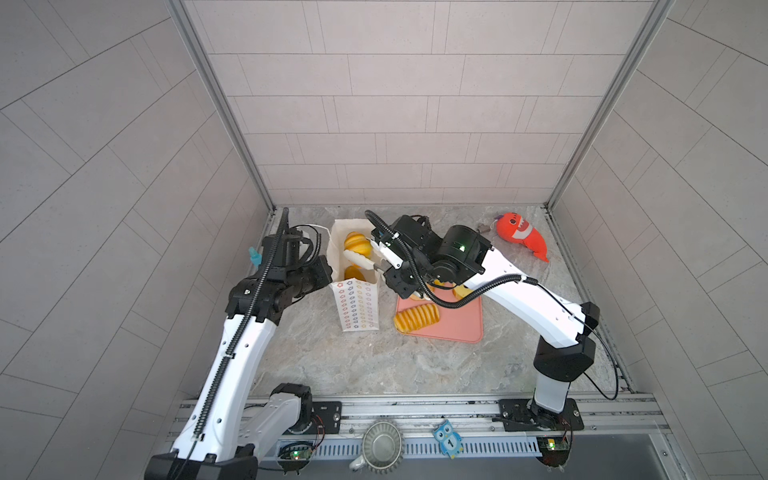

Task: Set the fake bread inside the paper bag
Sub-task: 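Lower the croissant into the bag opening and open the tong, then raise the empty tong out of the bag and swing it back over the tray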

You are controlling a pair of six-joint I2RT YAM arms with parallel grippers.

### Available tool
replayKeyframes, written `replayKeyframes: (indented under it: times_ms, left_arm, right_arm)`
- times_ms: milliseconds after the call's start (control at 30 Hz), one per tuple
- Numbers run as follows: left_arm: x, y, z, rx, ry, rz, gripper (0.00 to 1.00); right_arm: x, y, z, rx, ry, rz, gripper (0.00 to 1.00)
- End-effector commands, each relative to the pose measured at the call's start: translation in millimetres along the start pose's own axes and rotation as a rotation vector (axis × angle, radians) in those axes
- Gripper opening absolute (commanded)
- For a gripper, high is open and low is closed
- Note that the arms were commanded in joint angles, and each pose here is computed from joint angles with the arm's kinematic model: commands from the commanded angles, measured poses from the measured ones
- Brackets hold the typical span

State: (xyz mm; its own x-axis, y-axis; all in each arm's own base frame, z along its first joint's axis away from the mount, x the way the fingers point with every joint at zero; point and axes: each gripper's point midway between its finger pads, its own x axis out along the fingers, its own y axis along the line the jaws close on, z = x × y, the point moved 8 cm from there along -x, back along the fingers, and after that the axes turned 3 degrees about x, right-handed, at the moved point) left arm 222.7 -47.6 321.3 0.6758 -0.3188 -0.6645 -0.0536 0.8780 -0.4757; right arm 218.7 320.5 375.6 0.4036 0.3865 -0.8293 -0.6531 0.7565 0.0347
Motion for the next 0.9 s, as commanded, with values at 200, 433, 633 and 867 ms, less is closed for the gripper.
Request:
replayKeyframes:
  times_ms: [200, 433, 633, 867]
  left_arm:
    - [-3, -1, 1, 0.006, -0.022, -0.014, 0.0]
    - [-4, -1, 1, 0.005, -0.025, -0.016, 0.0]
    - [-4, -1, 1, 0.003, -0.024, -0.015, 0.0]
    - [-4, -1, 1, 0.003, -0.025, -0.014, 0.0]
  right_arm:
    - [-11, -1, 3, -0.004, -0.05, -0.014, 0.47]
    - [-14, -1, 4, -0.001, -0.062, -0.016, 0.53]
    - [-18, -2, 4, -0.001, -0.072, -0.021, 0.55]
    - [-23, -3, 4, 0.001, -0.087, -0.024, 0.52]
